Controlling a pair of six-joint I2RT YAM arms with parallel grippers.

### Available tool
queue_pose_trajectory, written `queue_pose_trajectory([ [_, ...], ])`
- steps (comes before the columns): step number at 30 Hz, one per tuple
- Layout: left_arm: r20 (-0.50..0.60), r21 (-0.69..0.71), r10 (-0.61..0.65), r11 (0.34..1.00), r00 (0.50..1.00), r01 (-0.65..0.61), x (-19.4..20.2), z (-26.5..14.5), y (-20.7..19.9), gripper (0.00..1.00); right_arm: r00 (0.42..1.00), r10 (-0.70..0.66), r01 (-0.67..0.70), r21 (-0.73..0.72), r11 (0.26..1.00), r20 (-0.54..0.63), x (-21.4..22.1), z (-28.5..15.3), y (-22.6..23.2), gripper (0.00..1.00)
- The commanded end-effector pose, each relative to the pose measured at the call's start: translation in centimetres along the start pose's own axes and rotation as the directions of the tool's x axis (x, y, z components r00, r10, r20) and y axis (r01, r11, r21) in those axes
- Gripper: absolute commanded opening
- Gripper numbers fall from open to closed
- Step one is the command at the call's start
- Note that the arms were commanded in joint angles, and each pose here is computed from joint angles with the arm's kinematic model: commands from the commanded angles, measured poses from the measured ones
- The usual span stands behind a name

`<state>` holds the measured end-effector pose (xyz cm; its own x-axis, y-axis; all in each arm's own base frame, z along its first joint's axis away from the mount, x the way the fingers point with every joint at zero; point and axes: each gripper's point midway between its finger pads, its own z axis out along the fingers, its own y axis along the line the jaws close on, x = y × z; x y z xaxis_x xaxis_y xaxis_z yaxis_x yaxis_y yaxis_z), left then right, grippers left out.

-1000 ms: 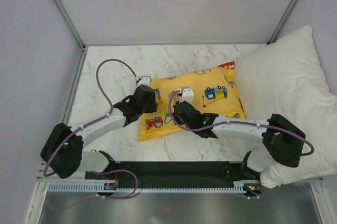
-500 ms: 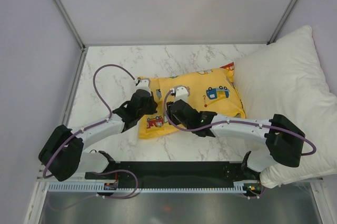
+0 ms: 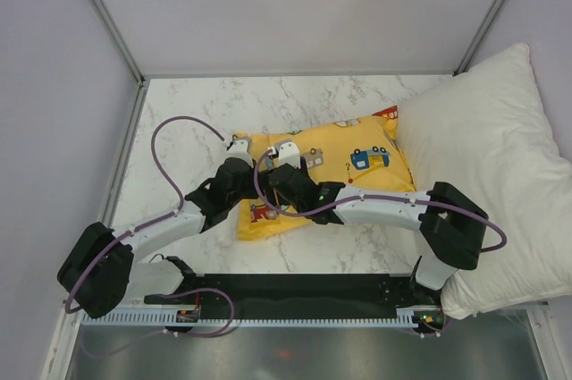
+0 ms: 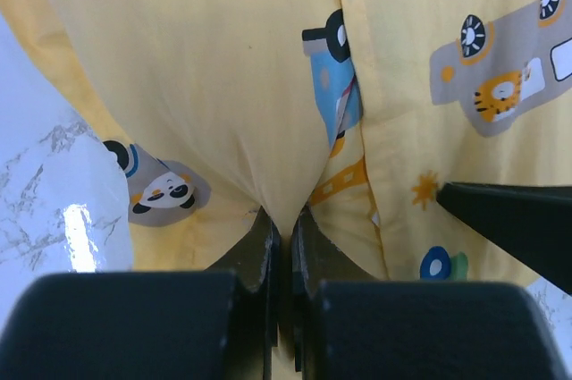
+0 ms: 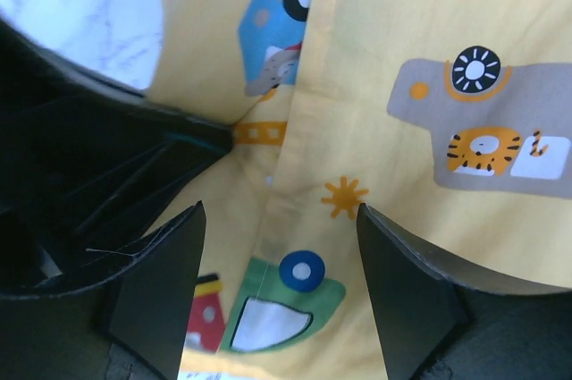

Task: Remove the pillowcase from the pillow
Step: Expand the opening of the pillowcase

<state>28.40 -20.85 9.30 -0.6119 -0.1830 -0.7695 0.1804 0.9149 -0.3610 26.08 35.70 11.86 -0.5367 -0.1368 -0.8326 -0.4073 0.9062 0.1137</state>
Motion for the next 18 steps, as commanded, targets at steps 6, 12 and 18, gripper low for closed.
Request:
queue_pose_trajectory([
  [6,-0.065,-0.006,-0.020,1.000,0.998,0.020,2.1,-1.3,0.7,0.02,1.000,-0.026,0.027,0.237,0.971,-0.008,1.9,2.6,-3.4,0.75],
  [12,-0.081,-0.071,-0.002,0.997,0.997,-0.003,2.8,-1.5,2.3,0.02,0.999,-0.041,0.046,0.376,0.926,-0.022,2.7,1.5,-7.6,0.46],
  [18,-0.058,-0.094,-0.007,0.996,0.998,0.001,2.3,-2.1,2.8,0.02,0.998,-0.032,0.056,0.477,0.877,-0.059,4.3,1.1,-12.2,0.05],
])
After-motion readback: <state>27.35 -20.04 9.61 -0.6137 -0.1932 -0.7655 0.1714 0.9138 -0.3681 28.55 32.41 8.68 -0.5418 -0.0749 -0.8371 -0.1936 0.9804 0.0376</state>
